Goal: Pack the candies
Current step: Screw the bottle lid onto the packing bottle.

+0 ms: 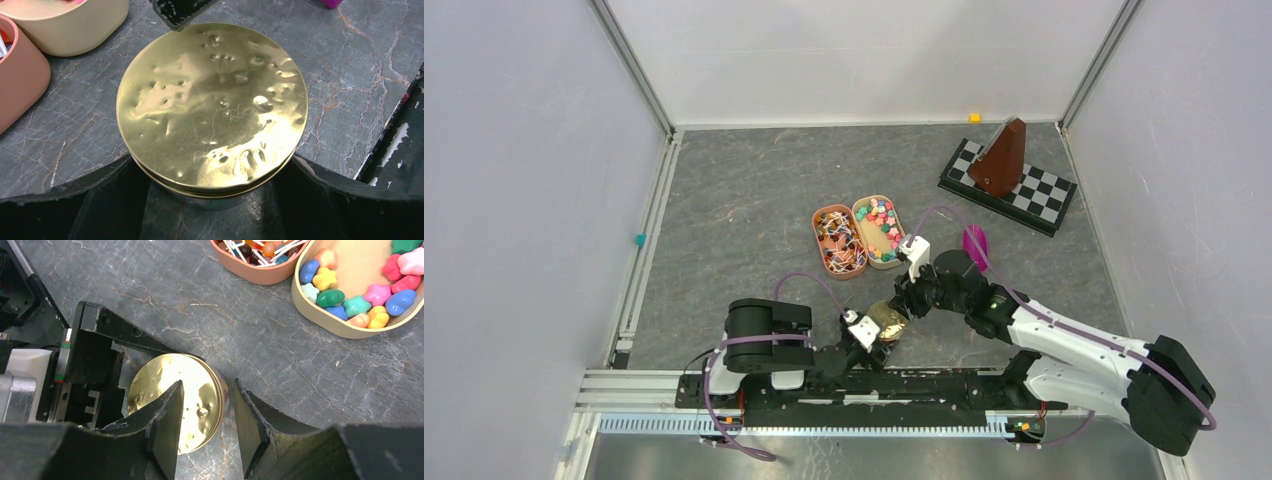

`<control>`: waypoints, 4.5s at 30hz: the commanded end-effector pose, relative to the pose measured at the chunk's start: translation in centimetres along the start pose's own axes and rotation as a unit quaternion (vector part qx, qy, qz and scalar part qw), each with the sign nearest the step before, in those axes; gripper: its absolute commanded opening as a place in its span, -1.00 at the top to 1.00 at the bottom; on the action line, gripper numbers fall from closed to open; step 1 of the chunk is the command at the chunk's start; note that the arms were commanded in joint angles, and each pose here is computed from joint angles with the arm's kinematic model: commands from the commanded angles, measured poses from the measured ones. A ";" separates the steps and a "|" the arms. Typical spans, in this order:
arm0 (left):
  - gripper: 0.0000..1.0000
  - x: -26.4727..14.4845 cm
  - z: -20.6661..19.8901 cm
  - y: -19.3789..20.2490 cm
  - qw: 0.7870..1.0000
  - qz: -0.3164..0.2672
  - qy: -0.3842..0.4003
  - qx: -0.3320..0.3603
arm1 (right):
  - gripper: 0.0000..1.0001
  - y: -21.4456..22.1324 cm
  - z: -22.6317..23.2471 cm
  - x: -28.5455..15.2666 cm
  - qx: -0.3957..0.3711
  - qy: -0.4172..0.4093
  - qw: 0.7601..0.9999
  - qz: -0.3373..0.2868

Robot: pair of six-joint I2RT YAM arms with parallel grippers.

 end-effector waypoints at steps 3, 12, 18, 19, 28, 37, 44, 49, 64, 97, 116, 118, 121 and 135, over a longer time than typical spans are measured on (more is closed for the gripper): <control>-0.42 -0.1 -0.1 1.0 0.999 0.013 0.021 0.023 | 0.14 -0.8 -0.3 0.8 0.009 -0.011 1.000 -0.027; -0.42 -0.1 0.0 1.0 1.000 0.014 0.019 0.021 | 0.29 0.8 -0.7 1.3 0.029 -0.025 0.999 -0.006; -0.42 -0.1 0.0 1.0 1.000 0.014 0.018 0.022 | 0.37 2.0 -0.7 1.1 0.040 -0.031 0.999 0.006; -0.42 -0.1 0.0 1.0 1.000 0.014 0.017 0.022 | 0.39 2.2 -0.6 1.0 0.042 -0.035 0.998 0.007; -0.41 -0.1 0.1 1.0 1.000 0.013 0.011 0.023 | 0.51 4.1 -0.3 -0.1 0.063 -0.047 0.997 0.016; -0.41 -0.2 0.3 0.8 1.000 0.011 0.003 0.023 | 0.60 5.9 0.4 -2.0 0.089 -0.062 0.994 0.016; -0.41 -0.1 0.3 0.7 1.000 0.010 0.004 0.022 | 0.61 7.4 1.3 -3.7 0.099 -0.085 0.990 0.047; -0.40 -0.1 0.2 0.7 1.000 0.010 0.008 0.024 | 0.60 5.5 2.1 -4.7 0.090 -0.103 0.990 0.023; -0.38 0.0 0.0 0.8 0.999 0.011 0.017 0.024 | 0.14 -2.4 0.7 -2.6 0.023 -0.002 0.998 -0.052; -0.34 0.0 0.0 1.0 0.999 0.013 0.019 0.027 | 0.43 2.1 -0.3 1.4 0.035 -0.060 0.997 0.046; -0.34 -0.1 0.3 0.8 1.000 0.010 0.004 0.027 | 0.56 7.3 1.0 -3.0 0.084 -0.070 0.992 0.062; -0.34 -0.1 0.3 0.7 1.000 0.009 0.004 0.027 | 0.57 7.6 1.4 -3.4 0.085 -0.076 0.991 0.064; -0.34 -0.1 0.3 0.8 1.000 0.009 0.004 0.027 | 0.58 7.3 1.9 -4.1 0.082 -0.080 0.992 0.058; -0.34 0.0 0.3 0.8 1.000 0.010 0.005 0.027 | 0.24 -0.5 1.8 -5.7 0.023 0.006 0.999 -0.037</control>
Point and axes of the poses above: each gripper's point midway between its finger pads, its own x axis out along the fingers, its own z axis along the line the jaws close on, y = z × x, the point moved 9 cm from there along -x, back along the fingers, and after that the axes turned 3 degrees about x, right-handed, at the moved point
